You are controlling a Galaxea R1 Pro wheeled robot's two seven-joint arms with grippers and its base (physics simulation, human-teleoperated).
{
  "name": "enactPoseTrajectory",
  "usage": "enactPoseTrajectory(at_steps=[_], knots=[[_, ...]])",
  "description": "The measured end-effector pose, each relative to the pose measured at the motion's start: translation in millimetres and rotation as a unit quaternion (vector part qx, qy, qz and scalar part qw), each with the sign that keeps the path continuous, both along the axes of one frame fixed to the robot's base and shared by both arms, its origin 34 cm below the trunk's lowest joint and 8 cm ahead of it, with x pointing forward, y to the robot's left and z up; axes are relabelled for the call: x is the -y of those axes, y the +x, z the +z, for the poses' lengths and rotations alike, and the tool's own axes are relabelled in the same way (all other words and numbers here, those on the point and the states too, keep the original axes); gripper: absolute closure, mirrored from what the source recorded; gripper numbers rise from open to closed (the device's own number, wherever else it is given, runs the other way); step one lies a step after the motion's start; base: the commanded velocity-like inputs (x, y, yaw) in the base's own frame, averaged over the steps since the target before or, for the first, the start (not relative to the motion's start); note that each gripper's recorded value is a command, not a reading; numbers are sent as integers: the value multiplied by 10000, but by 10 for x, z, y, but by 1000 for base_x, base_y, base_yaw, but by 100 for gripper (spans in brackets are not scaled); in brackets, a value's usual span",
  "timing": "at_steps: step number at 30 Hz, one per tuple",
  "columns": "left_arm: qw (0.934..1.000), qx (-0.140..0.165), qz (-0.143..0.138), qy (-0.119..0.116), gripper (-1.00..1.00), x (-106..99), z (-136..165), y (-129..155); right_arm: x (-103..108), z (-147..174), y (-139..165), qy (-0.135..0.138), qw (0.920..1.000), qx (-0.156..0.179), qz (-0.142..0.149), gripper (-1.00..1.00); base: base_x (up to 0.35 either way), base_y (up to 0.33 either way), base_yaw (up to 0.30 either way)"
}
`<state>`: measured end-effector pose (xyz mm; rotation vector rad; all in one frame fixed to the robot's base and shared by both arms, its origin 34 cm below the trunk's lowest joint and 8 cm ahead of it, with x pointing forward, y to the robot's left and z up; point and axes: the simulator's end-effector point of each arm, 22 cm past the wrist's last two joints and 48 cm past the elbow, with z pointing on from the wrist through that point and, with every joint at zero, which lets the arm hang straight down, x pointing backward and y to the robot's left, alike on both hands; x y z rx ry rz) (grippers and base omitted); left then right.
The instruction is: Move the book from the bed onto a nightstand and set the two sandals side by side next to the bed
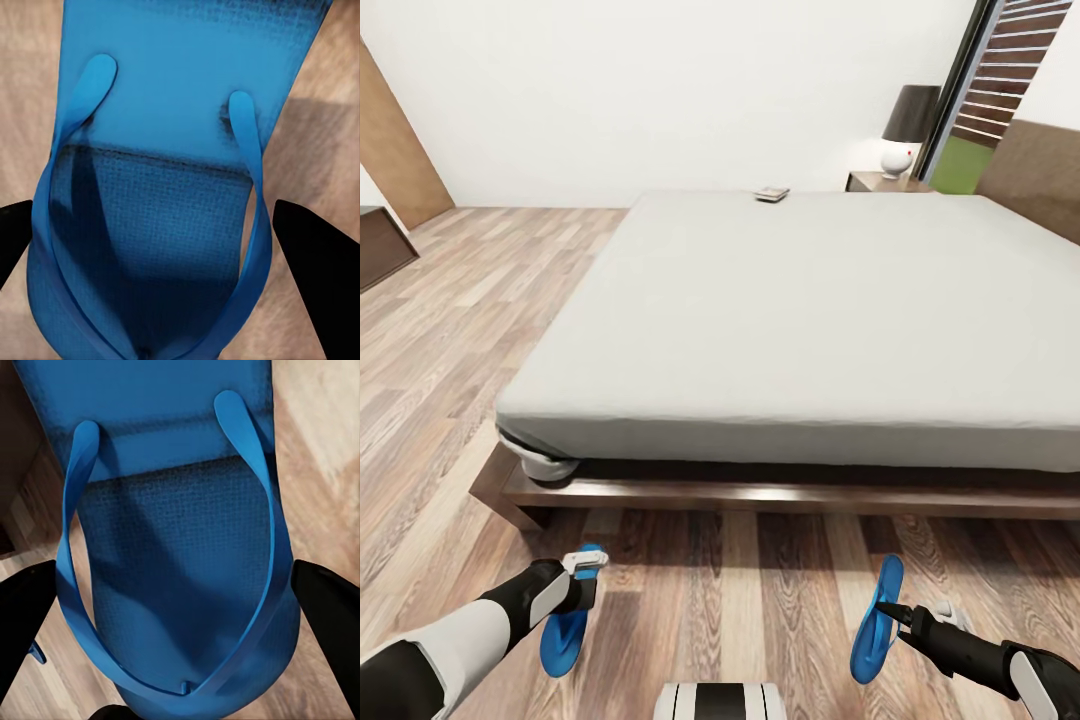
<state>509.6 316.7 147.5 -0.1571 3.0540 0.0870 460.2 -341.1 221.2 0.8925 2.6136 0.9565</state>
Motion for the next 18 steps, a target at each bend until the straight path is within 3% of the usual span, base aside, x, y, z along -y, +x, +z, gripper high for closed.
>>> enactPoseTrajectory(at_steps=[8, 18], knots=[[10000, 1, 7, -4, 100, 2, 1, 1, 0, 0, 0, 0, 10000, 0, 0, 100, 105, 107, 0], [10000, 1, 7, -7, 100, 10, -1, 1, 0, 0, 0, 0, 10000, -1, 1, 100, 10, 9, 0]])
